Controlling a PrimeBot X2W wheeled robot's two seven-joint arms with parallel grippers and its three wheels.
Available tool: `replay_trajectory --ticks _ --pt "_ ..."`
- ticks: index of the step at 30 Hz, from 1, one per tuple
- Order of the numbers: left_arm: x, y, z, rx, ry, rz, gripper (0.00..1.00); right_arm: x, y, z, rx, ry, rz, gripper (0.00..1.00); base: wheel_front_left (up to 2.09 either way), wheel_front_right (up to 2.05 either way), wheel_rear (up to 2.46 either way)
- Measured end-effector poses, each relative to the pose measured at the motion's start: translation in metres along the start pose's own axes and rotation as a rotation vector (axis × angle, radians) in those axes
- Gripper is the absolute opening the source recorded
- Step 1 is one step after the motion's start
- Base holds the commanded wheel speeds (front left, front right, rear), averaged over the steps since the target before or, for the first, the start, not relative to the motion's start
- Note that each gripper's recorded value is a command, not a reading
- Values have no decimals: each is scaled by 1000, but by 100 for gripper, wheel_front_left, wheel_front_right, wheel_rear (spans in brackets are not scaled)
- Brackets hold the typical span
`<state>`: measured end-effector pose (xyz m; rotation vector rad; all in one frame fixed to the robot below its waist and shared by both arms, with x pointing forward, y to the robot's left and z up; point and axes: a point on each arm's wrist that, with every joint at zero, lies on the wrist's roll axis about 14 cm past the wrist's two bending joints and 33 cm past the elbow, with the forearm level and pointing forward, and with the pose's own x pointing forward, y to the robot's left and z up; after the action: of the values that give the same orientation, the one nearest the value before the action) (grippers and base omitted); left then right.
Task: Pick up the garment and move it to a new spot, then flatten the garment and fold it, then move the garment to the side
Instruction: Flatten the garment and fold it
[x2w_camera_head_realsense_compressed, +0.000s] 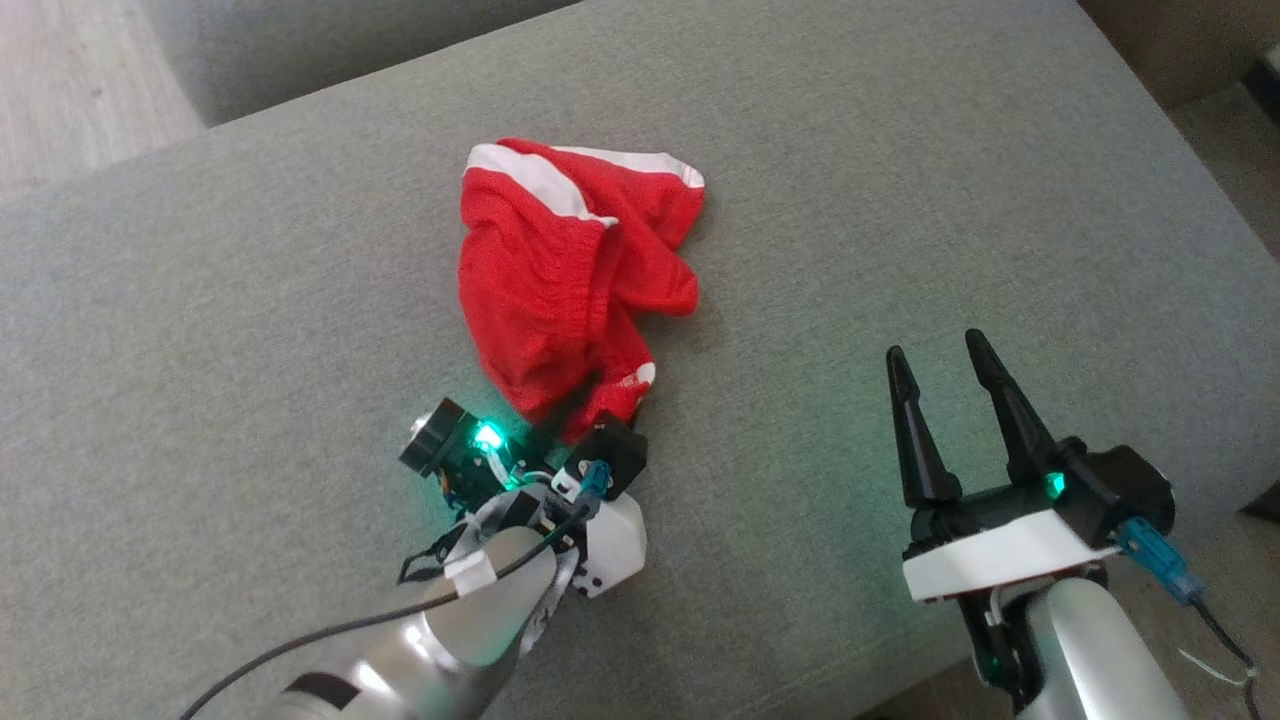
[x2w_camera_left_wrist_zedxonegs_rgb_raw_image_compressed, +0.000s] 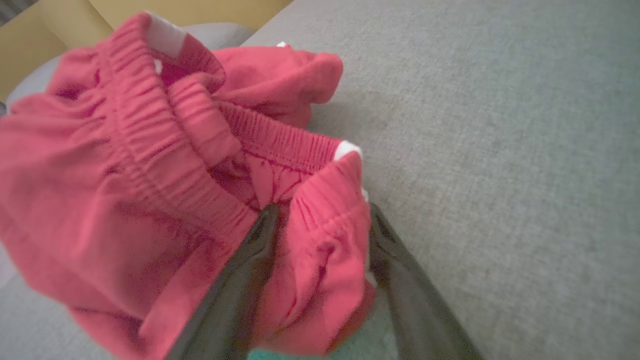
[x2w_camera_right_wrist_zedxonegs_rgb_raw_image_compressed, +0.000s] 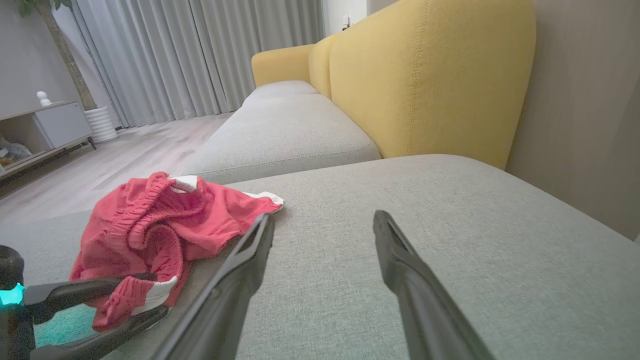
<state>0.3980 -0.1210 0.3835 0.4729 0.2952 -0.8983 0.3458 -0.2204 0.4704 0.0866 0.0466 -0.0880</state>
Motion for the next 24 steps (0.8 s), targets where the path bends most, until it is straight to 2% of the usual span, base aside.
replay_trajectory --ticks 1,2,6,11,15,17,19,21,24 --pt "-1 -1 -1 -6 1 -9 3 1 2 0 1 -1 6 100 0 0 0" --pt "-1 -2 0 -16 -8 -16 0 2 3 1 1 -2 10 100 0 0 0" --pt "-3 -13 31 -111 -138 -76 0 2 5 1 1 -2 15 100 0 0 0" --pt "-10 -18 96 -312 -351 -135 0 -2 1 6 2 -18 2 100 0 0 0" --pt "-27 23 186 -458 -598 -79 0 -7 -3 13 2 -41 -9 100 0 0 0" --pt "-54 60 243 -529 -789 -22 0 -7 -5 15 4 -47 -15 100 0 0 0" --pt "-84 91 278 -589 -941 28 0 -6 -6 16 4 -52 -18 100 0 0 0" --pt "-99 109 280 -642 -991 71 0 -3 -4 18 5 -57 -11 100 0 0 0" --pt "-87 103 230 -712 -882 93 0 3 4 16 5 -53 14 100 0 0 0"
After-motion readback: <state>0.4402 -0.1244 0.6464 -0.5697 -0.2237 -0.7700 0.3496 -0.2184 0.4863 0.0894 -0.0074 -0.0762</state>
